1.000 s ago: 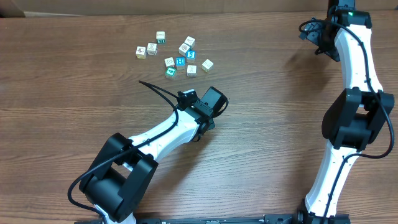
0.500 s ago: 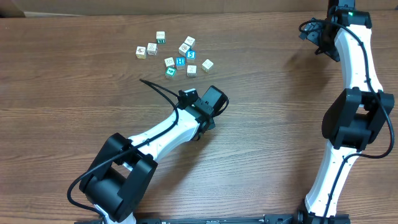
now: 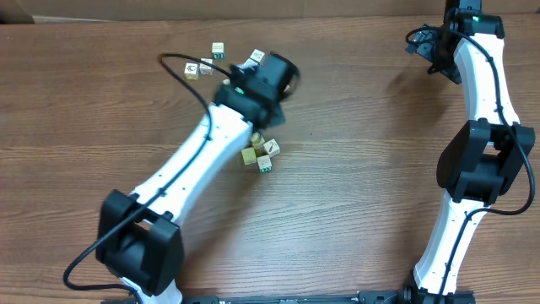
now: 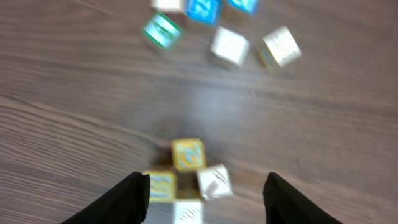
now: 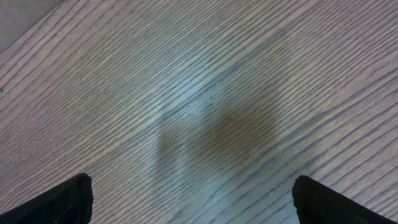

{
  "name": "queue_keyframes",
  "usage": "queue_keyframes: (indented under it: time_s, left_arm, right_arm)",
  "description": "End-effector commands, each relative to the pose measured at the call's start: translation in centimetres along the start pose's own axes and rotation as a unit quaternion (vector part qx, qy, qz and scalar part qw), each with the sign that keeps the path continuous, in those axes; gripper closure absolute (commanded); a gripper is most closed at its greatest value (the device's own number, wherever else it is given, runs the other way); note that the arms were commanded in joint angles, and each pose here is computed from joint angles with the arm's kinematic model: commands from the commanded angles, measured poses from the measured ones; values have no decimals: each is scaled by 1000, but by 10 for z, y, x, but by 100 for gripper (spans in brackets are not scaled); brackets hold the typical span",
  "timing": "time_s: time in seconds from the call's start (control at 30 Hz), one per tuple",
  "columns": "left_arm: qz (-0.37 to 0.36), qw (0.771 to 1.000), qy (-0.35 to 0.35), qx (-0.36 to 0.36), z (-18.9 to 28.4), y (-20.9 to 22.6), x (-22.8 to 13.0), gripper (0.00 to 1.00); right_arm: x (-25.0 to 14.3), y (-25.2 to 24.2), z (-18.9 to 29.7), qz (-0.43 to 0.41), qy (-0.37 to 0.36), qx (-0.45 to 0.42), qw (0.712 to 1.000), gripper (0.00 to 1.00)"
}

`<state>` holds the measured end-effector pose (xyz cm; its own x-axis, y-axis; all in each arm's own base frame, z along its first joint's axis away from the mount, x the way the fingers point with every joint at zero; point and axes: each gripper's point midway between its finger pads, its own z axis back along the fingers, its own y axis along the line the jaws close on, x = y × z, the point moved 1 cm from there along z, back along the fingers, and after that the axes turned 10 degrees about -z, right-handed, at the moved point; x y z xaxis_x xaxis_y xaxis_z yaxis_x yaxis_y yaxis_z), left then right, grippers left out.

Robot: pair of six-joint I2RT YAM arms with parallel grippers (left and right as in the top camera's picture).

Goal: Form a circle

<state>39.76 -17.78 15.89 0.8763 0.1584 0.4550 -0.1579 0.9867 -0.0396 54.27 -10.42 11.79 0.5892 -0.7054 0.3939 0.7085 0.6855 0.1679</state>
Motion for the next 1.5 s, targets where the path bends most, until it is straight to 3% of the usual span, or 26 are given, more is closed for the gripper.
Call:
queue_keyframes:
  time_s: [0.0,0.1,0.23,0.67,1.1,1.17,1.2,1.23,1.27,1.3,1.37,1.47]
  left_arm:
    - [7,1000,3,-3,8,27,18,39]
    - [28,999,28,13,2,59,21,34]
    - [63,996,53,46,-2,100,22,18]
    - [55,991,86,89,-6,183,28,0]
    - [130,976,121,127,-7,254,14,3]
    - [133,974,128,129,-11,258,9,12]
    - [134,974,131,131,-13,259,6,21]
    - [134,973,134,131,-15,259,4,39]
    - [133,973,136,131,-18,259,1,66]
    - [133,973,139,132,-20,259,-1,81]
    - [133,972,140,132,-26,259,-6,92]
    - [133,973,136,131,-34,260,-9,92]
  right_arm:
    - [9,5,15,-1,-18,10,1000,0]
    - [9,5,15,-1,-18,10,1000,0]
    - [9,5,15,-1,-18,10,1000,0]
    - [9,5,15,-1,-18,10,1000,0]
    - [9,5,15,-1,-18,10,1000,0]
    - [9,5,15,-1,-18,10,1000,0]
    - [9,5,15,-1,-18,10,1000,0]
    - [9,5,15,-1,-18,10,1000,0]
    - [9,5,15,-1,-18,10,1000,0]
    - [9,5,15,-1,-18,10,1000,0]
    - [9,5,15,-1,-18,10,1000,0]
    - [9,5,15,-1,-18,10,1000,0]
